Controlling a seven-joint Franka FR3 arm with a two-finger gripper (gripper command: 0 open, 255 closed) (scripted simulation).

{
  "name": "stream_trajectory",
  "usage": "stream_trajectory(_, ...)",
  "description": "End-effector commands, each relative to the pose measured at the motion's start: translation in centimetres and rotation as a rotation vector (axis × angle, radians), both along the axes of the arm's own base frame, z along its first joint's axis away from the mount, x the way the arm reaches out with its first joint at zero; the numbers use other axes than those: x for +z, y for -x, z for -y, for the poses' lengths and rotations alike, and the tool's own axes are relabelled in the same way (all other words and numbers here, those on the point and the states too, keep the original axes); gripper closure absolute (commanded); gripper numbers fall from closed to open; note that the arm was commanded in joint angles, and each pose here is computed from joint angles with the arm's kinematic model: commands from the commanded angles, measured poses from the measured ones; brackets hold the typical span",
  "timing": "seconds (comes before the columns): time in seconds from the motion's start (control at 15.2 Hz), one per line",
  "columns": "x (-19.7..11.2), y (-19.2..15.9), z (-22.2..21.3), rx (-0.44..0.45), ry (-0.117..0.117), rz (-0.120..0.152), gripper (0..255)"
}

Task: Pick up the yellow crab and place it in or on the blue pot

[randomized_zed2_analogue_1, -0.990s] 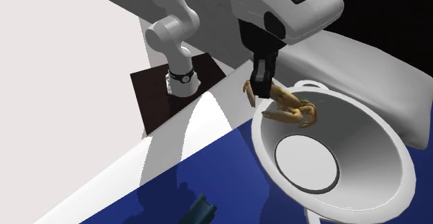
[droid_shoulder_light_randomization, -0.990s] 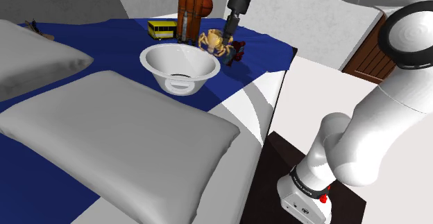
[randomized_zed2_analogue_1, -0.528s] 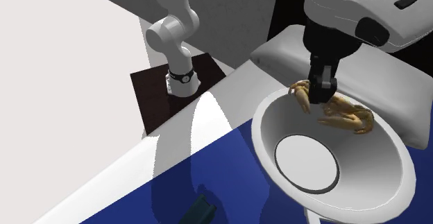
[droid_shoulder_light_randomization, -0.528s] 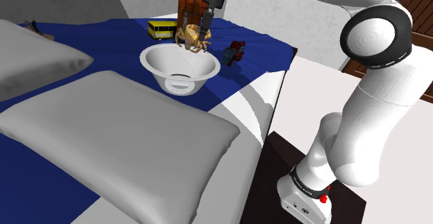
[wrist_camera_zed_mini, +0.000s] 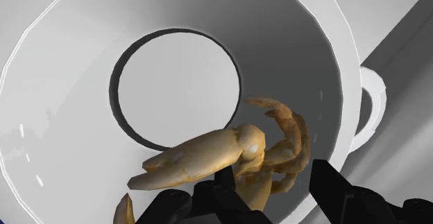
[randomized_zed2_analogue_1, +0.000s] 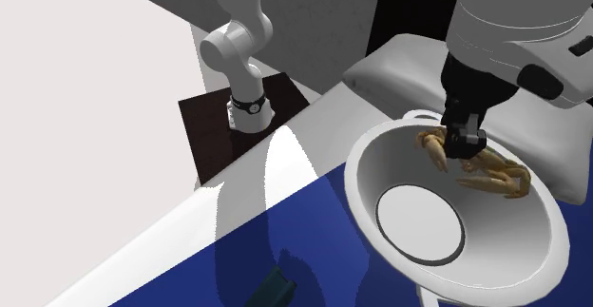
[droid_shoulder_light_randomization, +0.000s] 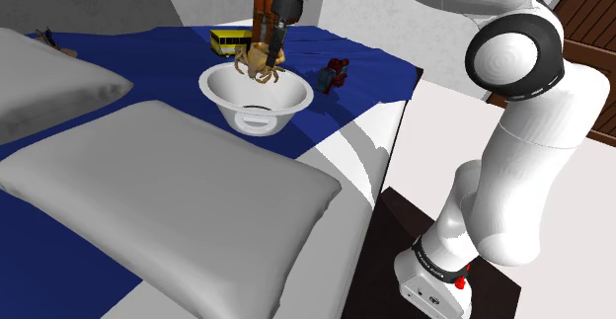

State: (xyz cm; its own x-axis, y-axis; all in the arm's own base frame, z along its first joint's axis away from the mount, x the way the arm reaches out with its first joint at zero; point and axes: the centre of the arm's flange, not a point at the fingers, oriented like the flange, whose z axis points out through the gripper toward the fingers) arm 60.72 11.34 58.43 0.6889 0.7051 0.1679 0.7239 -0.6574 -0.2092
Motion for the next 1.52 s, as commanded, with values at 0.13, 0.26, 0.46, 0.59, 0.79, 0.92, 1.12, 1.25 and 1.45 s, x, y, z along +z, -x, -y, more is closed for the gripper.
stream_trajectory(0.13,-2.1,0.0,-0.1,0.0,0.0,0.001,255)
stream_trajectory(0.26,-3.1,0.0,-0.1,0.0,0.0,0.001,255)
stream_trajectory(0.46,-4.7,0.0,-0.1,0.0,0.0,0.001,255)
stream_trajectory(0.59,-5.5,0.0,-0.1,0.0,0.0,0.001,255)
stream_trajectory(0.79,-5.5,0.0,-0.1,0.0,0.0,0.001,255)
stream_trajectory(0.92,-5.5,0.0,-0.1,0.0,0.0,0.001,255)
stream_trajectory(1.12,-5.5,0.0,-0.1,0.0,0.0,0.001,255)
stream_trajectory(1.25,-5.5,0.0,-0.1,0.0,0.0,0.001,0)
stream_trajectory(1.45,-5.5,0.0,-0.1,0.0,0.0,0.001,0)
